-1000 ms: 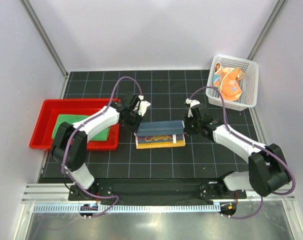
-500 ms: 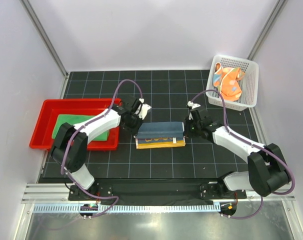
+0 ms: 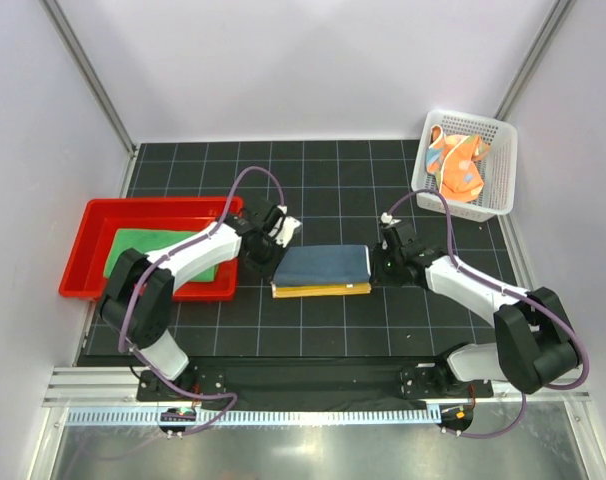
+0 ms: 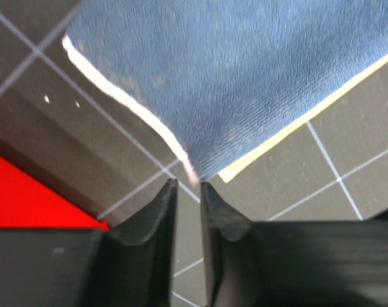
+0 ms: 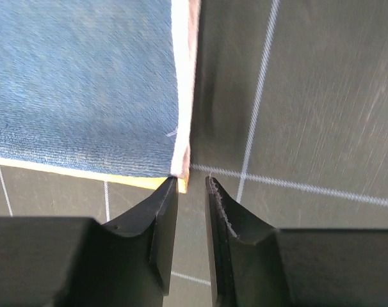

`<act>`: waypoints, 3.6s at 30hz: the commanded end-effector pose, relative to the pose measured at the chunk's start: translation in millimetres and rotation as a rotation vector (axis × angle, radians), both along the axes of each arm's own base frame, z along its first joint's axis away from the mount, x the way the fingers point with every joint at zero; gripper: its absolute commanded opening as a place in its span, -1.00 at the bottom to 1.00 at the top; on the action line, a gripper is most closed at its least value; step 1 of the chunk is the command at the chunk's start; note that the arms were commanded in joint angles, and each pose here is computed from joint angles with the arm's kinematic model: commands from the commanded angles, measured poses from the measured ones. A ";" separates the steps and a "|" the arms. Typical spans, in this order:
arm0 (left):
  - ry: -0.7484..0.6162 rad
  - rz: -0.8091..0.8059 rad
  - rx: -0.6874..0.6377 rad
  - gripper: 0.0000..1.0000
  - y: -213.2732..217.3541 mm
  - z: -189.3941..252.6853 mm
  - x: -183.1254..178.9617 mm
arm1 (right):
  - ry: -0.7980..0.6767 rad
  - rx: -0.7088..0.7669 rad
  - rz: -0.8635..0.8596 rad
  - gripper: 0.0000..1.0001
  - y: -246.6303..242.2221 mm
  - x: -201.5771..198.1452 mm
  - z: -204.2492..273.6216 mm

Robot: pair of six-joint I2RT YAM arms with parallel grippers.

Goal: Fold and stack the towels
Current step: Fold the towel

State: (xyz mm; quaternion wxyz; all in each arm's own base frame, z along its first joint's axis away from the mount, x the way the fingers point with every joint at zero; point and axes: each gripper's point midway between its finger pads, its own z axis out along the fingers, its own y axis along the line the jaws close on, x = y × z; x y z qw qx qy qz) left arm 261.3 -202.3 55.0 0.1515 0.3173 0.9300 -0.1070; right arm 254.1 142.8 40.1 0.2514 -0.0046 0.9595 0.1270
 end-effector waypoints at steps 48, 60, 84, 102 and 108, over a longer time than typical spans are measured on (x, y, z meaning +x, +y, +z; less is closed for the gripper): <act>0.045 0.528 -0.021 -0.04 -17.1 10.0 -5.1 | 0.065 0.130 -0.227 -0.24 29.7 31.1 33.3; 0.087 0.630 -0.020 -0.02 -12.0 -13.9 -8.0 | 0.086 0.110 -0.322 -0.15 12.3 12.7 6.9; 0.110 0.666 -0.054 -1.00 -11.5 -16.1 -5.5 | 0.067 0.130 -0.322 -0.76 13.3 13.8 -5.3; 0.128 0.669 -0.131 -0.99 -20.9 37.5 -14.7 | 0.010 0.120 -0.256 -0.98 10.5 13.2 37.4; 0.174 0.691 -0.096 -0.99 -13.1 0.8 -44.1 | 0.042 0.116 -0.253 -0.98 4.8 -5.5 14.8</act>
